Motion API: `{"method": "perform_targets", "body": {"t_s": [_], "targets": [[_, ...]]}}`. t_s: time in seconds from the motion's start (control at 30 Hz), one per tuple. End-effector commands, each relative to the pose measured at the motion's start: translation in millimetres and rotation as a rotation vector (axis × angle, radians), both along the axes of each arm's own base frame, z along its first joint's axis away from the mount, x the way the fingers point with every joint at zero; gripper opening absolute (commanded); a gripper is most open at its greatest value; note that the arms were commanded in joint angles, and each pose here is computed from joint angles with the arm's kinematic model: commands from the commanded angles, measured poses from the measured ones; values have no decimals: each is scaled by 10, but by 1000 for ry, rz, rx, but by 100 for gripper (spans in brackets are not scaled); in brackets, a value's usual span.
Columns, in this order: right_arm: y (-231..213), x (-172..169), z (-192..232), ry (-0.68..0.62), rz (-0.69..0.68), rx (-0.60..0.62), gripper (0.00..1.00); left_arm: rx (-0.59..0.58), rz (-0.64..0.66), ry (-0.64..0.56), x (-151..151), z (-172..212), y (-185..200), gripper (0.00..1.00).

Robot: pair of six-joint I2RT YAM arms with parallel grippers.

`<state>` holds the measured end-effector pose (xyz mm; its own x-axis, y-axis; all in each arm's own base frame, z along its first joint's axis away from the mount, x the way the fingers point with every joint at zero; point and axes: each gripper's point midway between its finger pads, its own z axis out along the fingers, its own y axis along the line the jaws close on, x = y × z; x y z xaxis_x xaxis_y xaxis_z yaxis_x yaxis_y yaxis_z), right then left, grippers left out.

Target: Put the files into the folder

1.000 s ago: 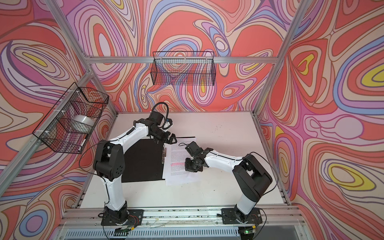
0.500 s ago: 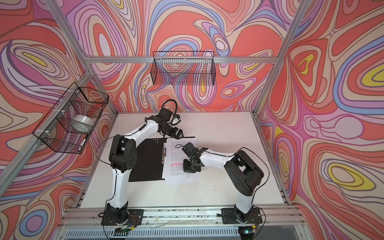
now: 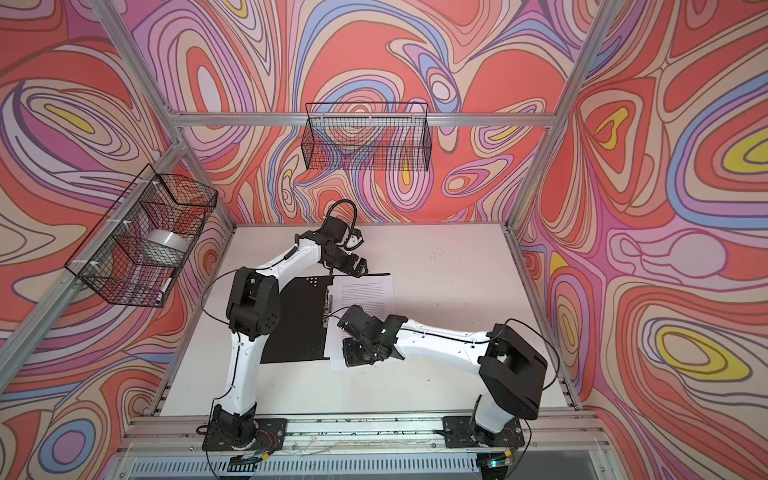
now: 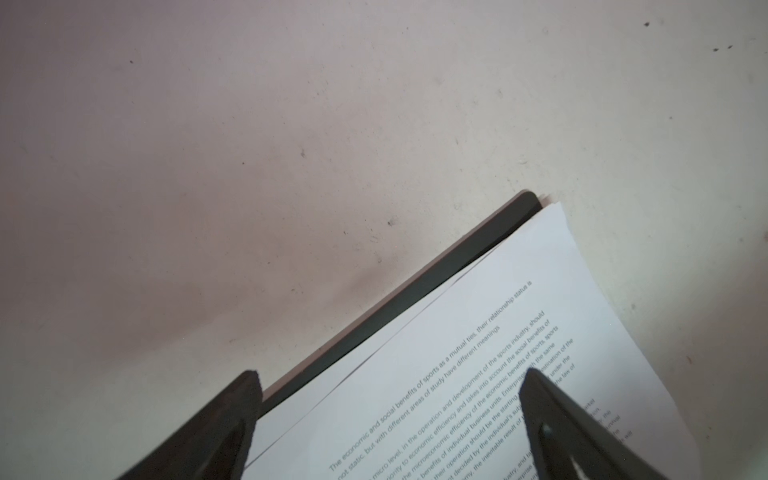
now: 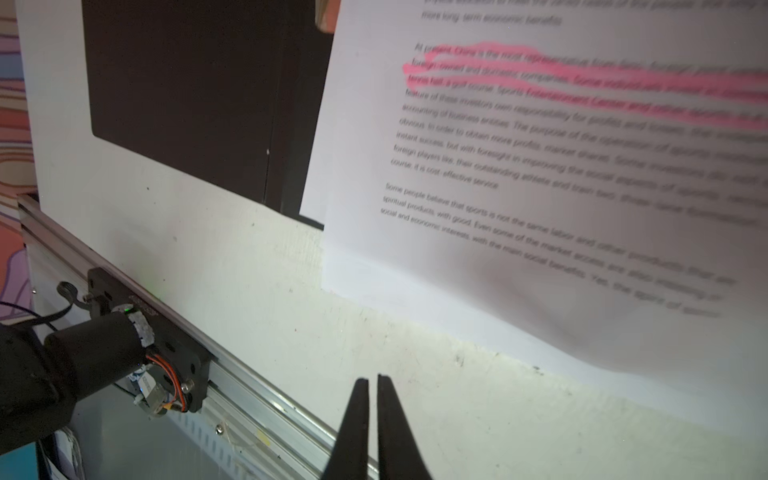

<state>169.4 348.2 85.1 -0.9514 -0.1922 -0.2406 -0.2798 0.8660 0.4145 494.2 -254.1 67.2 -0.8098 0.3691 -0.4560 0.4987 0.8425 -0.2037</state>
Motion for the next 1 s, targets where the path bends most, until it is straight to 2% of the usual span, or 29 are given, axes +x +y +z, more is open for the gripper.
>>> {"method": "perform_targets", "body": {"t_s": [0.0, 0.3, 0.67, 0.97], "targets": [[39, -184, -246, 11, 3, -77, 8, 19, 23, -6, 89, -55, 16, 98], [236, -383, -617, 42, 54, -183, 7, 22, 27, -12, 279, -91, -50, 98], [210, -273, -799, 11, 52, -285, 7, 4, 23, 63, 165, -229, -82, 93], [241, -31, -871, -32, 43, -336, 7, 5, 21, 86, 90, -339, -65, 83]]}}
